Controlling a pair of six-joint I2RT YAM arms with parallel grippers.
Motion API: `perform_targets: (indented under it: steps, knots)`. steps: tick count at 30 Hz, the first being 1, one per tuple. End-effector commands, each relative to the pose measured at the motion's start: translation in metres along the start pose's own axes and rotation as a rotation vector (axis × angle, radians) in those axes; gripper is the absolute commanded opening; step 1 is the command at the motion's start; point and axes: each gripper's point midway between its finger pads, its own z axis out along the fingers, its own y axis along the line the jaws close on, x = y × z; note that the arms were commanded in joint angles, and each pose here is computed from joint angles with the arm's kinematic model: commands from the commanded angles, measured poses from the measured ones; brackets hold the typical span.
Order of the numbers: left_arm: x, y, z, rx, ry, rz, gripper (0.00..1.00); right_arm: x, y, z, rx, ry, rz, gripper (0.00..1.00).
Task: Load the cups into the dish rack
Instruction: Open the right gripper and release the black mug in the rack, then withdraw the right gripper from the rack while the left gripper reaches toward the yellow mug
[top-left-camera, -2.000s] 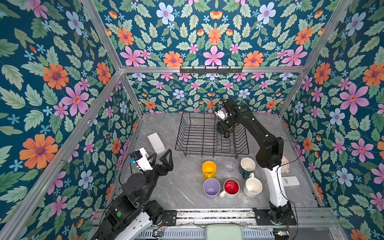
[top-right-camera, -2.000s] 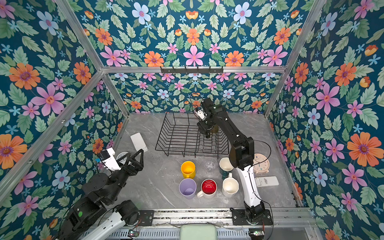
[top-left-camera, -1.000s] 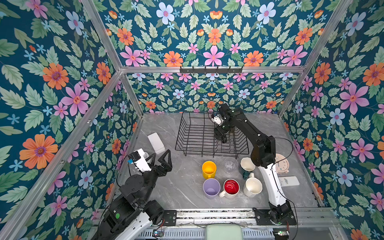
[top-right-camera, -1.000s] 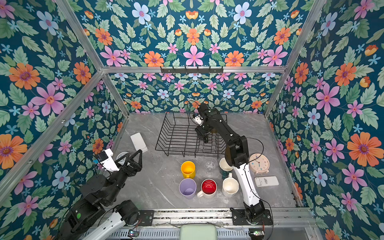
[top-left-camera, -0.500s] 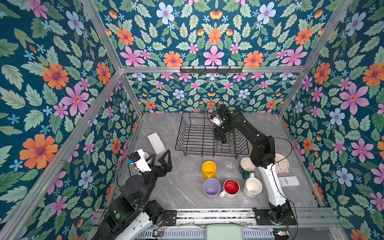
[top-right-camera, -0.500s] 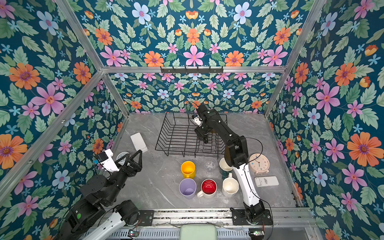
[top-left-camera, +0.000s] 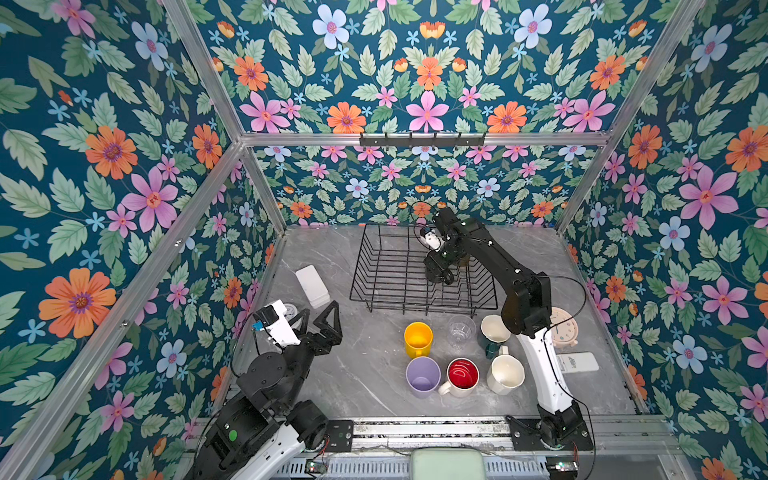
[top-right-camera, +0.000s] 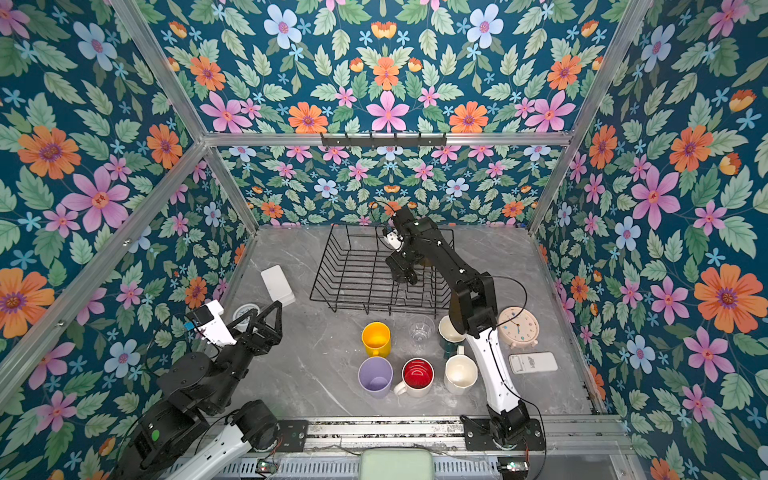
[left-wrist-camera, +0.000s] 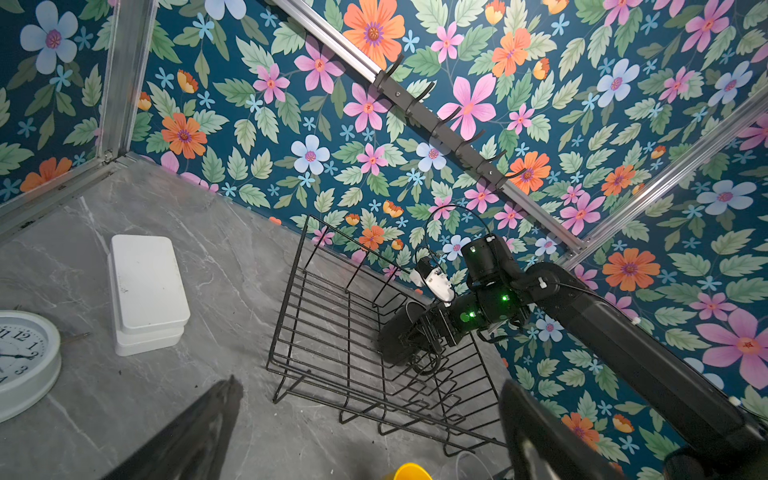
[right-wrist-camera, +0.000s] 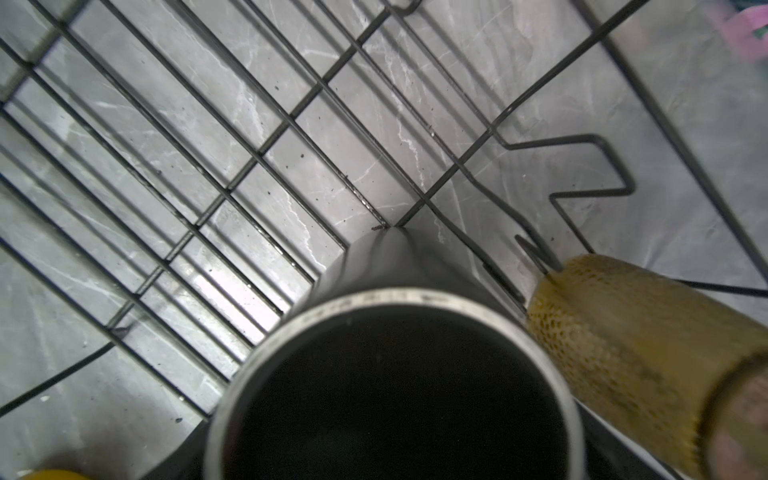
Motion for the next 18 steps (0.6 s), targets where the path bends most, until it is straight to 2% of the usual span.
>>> perform_targets:
  steps: [1,6,12,18]
  knots:
    - [-0.002,-0.001,0.000,0.004,-0.007,-0.003,1.00,-0.004,0.001,-0.010,-0.002,-0.019,0.013,0.94]
    - [-0.001,0.000,0.000,0.000,-0.007,-0.003,1.00,-0.010,0.000,-0.032,0.006,-0.057,0.050,0.94]
    - [0.001,0.000,0.003,-0.015,0.006,0.010,0.99,-0.018,-0.003,-0.084,0.029,-0.145,0.133,0.94]
    - [0.013,-0.003,0.014,-0.047,0.083,0.064,0.97,0.005,0.003,-0.141,0.037,-0.237,0.268,0.94]
